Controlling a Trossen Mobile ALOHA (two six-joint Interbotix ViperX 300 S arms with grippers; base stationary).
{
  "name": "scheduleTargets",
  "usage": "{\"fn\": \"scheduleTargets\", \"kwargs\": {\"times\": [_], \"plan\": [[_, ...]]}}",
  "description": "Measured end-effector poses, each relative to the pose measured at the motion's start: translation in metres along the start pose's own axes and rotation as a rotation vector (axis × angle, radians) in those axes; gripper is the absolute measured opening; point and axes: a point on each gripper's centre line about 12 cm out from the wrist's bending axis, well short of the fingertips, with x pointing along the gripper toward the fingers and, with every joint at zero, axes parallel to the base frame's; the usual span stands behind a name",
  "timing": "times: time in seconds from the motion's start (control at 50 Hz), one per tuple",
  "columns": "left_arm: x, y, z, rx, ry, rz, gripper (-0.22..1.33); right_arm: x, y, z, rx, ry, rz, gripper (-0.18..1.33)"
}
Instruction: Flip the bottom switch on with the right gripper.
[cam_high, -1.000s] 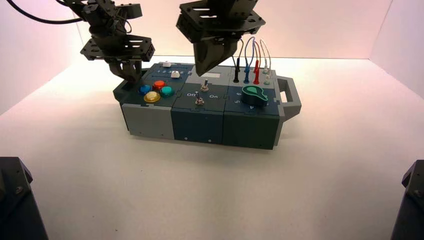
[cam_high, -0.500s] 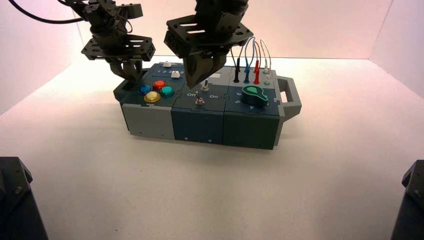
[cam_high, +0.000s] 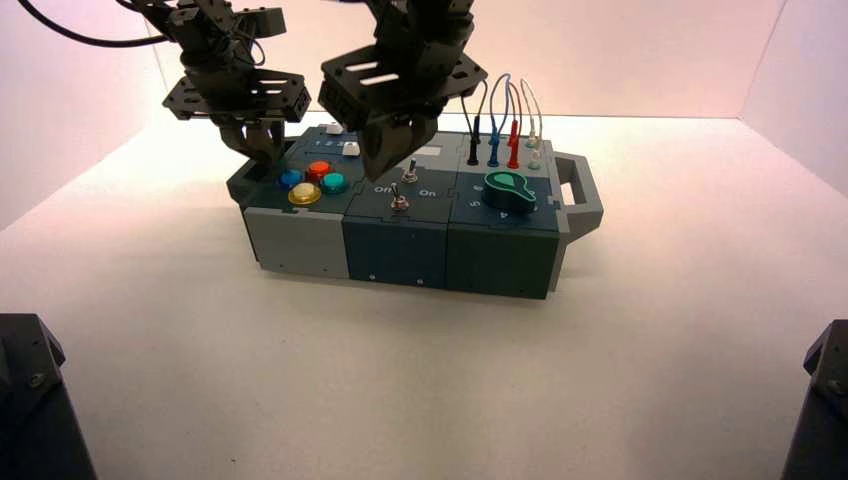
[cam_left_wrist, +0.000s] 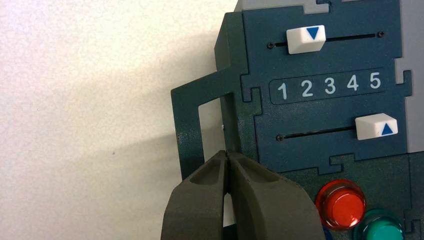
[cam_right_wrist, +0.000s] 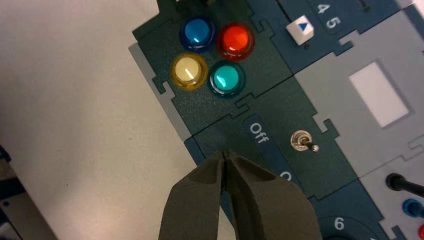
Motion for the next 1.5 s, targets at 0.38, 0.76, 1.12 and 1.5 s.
{"fn": "scheduleTargets", "kwargs": {"times": [0.38,0.76,1.12,1.5], "plan": [[0.0,0.0,0.001,0.002,0.002,0.0,-0.16,0.009,-0.013,-0.002,0.005,0.021,-0.024,-0.14],[0.0,0.0,0.001,0.002,0.003,-0.001,-0.16,0.007,-0.028,-0.001,0.023,0.017,-0.045,-0.14],[0.0,0.0,0.001,0.002,0.008,-0.002,-0.16,0.005,-0.027,0.006,0.022,0.001,-0.045,-0.14],[0.001,0.0,0.001,0.0,0.011,-0.001,-0.16,0.008,-0.026,0.004,0.021,0.009,-0.042,-0.14]]}}
